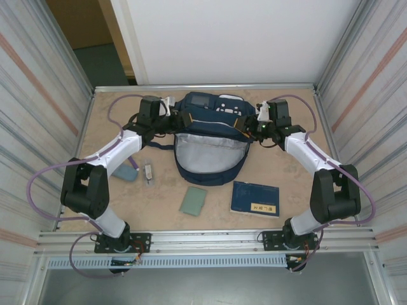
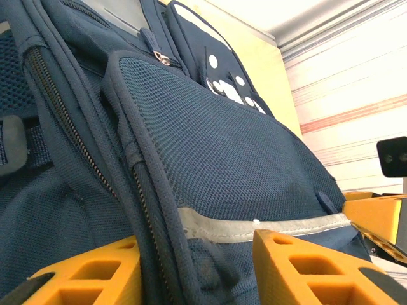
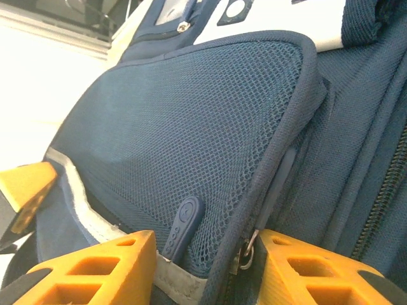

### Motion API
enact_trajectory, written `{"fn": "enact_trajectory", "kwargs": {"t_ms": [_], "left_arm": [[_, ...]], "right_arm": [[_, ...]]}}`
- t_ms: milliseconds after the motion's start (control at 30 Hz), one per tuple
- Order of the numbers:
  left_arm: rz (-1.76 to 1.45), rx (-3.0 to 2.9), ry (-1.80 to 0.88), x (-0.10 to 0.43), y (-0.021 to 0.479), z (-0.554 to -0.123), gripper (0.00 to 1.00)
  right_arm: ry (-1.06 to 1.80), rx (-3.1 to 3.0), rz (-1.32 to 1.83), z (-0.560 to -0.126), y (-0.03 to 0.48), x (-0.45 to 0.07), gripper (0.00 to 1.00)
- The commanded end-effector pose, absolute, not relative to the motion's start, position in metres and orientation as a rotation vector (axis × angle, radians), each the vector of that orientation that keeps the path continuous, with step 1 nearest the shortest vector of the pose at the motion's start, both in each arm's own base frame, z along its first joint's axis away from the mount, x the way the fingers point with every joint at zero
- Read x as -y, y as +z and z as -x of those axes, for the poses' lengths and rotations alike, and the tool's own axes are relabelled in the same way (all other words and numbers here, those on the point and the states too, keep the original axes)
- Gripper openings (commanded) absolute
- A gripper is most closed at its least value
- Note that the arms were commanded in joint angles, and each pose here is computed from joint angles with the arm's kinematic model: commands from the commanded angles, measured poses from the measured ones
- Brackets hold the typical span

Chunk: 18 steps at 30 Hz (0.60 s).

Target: Pack the student bag

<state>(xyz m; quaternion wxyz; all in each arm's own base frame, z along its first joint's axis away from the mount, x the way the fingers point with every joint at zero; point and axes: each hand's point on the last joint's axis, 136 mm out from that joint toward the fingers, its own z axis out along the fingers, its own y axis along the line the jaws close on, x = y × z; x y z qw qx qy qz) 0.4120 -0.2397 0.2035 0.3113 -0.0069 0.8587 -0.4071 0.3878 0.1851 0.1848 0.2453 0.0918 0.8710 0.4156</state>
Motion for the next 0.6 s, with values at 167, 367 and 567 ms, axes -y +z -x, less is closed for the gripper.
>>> {"fn": "enact_trajectory", "kwargs": {"t_ms": [167,367,567], "left_arm": [[-0.114,-2.292,-1.028,0.255,0.169,-0.411,0.43],[-0.078,-2.380,-0.968,0.252,0.133,-0.415,0.44],[-0.076,-2.410,-0.826,0.237,0.115,-0.426,0.46]], "right_arm": [[1.085,-2.384,-0.162,-0.390,0.168,-0.192,0.43],[0.992,-2.459,-0.203,-0.397,0.132,-0.185,0.44],[0.937,-2.514,-0.236,-0.410,0.106,-0.179,0.45]]}}
